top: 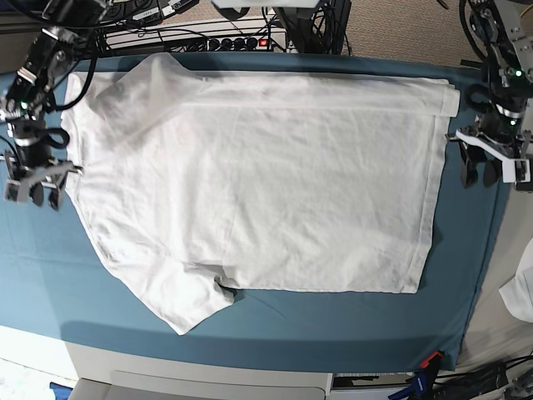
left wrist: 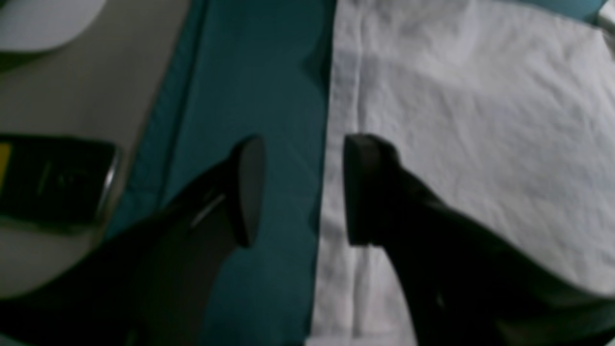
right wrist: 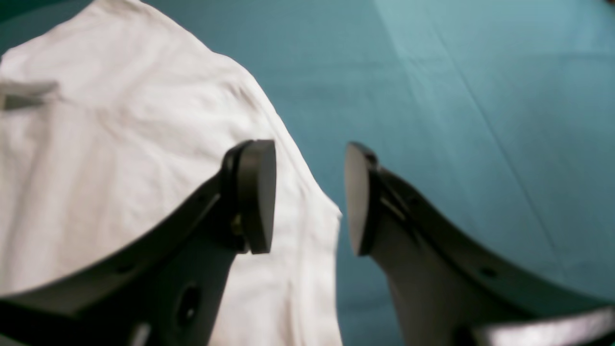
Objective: Fold the T-shirt properly
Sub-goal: 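Move both grippers along the shirt sides to the opposite edge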
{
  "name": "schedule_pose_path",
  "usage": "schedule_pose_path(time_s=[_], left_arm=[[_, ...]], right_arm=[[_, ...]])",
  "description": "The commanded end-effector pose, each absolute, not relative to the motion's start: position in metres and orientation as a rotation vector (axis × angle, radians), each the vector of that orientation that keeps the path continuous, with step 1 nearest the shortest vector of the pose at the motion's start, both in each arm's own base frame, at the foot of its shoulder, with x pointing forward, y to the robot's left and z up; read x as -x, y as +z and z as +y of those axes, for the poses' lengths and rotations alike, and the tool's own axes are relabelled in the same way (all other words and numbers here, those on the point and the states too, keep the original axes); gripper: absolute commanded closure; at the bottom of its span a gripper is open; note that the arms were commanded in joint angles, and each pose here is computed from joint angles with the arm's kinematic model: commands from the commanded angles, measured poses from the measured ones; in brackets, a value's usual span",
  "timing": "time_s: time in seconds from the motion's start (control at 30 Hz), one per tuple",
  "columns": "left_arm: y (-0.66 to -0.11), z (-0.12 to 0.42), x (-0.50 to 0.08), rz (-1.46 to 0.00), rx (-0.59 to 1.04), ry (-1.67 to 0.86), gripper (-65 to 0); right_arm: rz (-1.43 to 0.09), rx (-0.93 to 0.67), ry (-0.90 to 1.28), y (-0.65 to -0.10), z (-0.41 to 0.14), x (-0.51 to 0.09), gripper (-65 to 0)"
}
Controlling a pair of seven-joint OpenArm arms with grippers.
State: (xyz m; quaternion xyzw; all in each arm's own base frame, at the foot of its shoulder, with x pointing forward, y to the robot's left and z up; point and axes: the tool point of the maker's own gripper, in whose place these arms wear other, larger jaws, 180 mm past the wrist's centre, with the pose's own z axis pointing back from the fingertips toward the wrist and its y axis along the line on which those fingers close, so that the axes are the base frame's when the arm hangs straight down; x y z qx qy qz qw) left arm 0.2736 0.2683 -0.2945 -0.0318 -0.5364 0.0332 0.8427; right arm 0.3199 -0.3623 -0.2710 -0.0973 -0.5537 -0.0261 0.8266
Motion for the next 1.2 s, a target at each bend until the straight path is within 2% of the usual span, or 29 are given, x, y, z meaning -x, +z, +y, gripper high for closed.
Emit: schedule_pose_path(time_s=[0.0, 0.17, 0.33, 0.63, 0.83, 1.17], left_arm=[[-0.28, 0.27, -0.28, -1.185, 0.063, 0.056, -27.3], [-0.288, 0.278, -0.292, -1.181, 0.075, 0.095, -27.3], [-0.326, 0.266, -0.31, -1.098, 0.147, 0.114, -27.3], [-0.36, 0.249, -0.372, -0.984, 0.152, -0.007, -27.3], [-0.375, 0.275, -0.416, -0.923, 0.164, 0.118, -27.3], [-0.372, 0.287, -0.472, -0.884, 0.328, 0.34, -27.2]], right_arm=[[-1.248, 0.226, -0.024, -0.247, -0.363, -0.331, -23.9], [-1.266, 0.222, 0.006, -0.241, -0.352, -0.345, -23.9], [-1.266, 0.2, -0.012, -0.247, -0.346, -0.345, -23.9], [-1.262, 0.158, -0.045, -0.258, -0.333, -0.345, -23.9], [-1.245, 0.166, -0.052, -0.268, -0.327, -0.344, -23.9], [-1.243, 0.13, -0.073, -0.276, -0.316, -0.343, -23.9]])
